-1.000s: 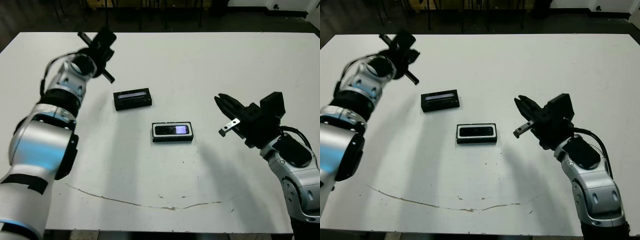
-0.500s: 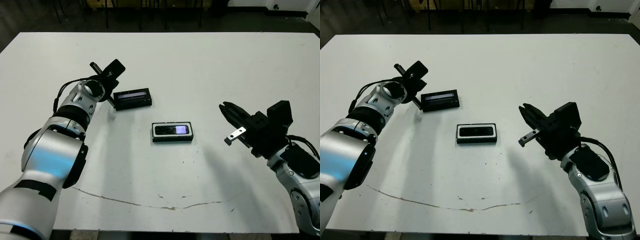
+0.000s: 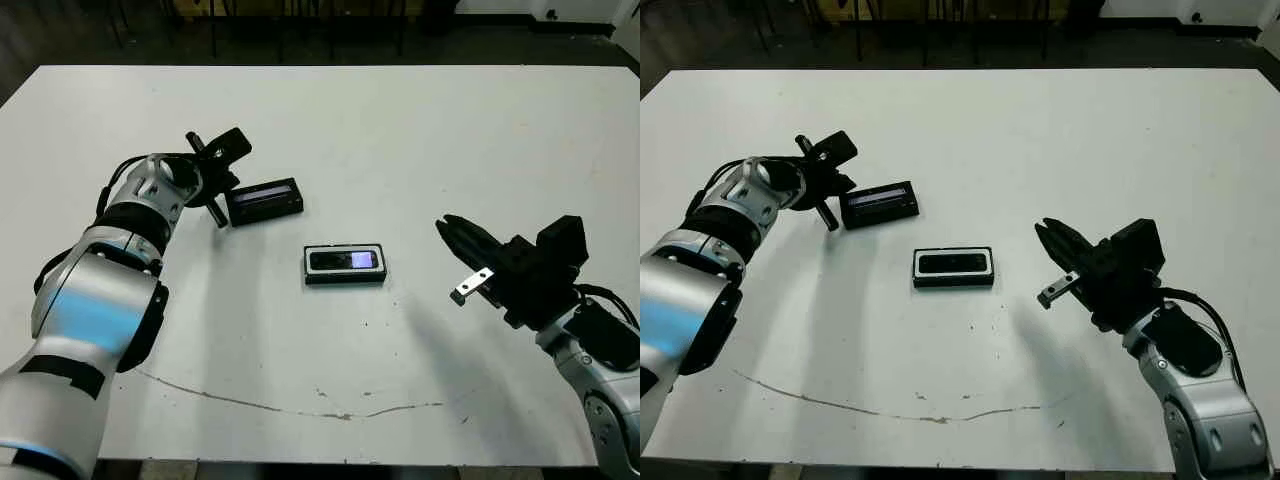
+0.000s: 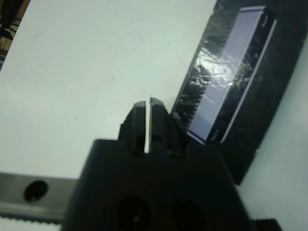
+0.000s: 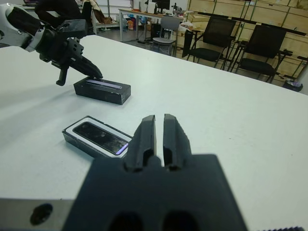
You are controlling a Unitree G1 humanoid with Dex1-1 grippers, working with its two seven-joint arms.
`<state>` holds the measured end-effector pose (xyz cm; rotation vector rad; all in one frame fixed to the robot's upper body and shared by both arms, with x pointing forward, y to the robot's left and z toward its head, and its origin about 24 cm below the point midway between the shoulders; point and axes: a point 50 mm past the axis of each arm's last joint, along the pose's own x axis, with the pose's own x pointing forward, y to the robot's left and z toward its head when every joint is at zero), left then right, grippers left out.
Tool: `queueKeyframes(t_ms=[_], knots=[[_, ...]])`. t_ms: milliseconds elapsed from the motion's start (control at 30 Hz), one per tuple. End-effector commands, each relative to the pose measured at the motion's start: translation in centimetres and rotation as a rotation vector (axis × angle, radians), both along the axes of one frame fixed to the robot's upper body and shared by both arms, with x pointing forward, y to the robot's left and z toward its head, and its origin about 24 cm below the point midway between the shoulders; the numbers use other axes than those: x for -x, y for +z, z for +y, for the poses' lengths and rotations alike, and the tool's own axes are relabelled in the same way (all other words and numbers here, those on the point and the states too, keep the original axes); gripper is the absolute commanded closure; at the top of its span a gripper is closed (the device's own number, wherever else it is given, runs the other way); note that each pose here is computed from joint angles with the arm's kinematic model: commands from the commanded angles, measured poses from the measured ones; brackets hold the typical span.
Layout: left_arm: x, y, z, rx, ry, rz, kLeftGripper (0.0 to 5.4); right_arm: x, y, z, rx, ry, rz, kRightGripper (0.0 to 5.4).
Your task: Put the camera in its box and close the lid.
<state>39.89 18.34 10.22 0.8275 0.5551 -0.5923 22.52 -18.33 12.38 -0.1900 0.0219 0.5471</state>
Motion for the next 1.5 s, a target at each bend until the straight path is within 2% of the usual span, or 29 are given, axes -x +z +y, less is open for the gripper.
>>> queueKeyframes(t_ms=[33, 333, 700, 1000, 1500], knots=[[0.5, -0.7, 1.2, -0.045, 0.010, 0.056, 5.40, 0.2, -0.5, -0.3, 0.004, 0.003, 0.011, 5.39], [0.6, -0.2, 1.3, -0.031, -0.028, 0.111, 5.40, 0.0, -0.6, 0.0, -0.001, 0.011, 0.018, 5.39], [1.0, -0.7, 0.0, -0.026, -0.125, 0.196, 5.40, 0.1, -0.7, 0.3, -0.023, 0.012, 0.011, 5.39], [0.9, 0.1, -0.2, -0.044, -0.198, 0.194, 5.40, -0.2, -1.2, 0.5, -0.047, 0.027, 0.006, 5.39], [1.1, 0.4, 0.6, -0.017, -0.201, 0.213, 5.40, -0.3, -1.5, 0.9, -0.020, 0.027, -0.005, 5.39]])
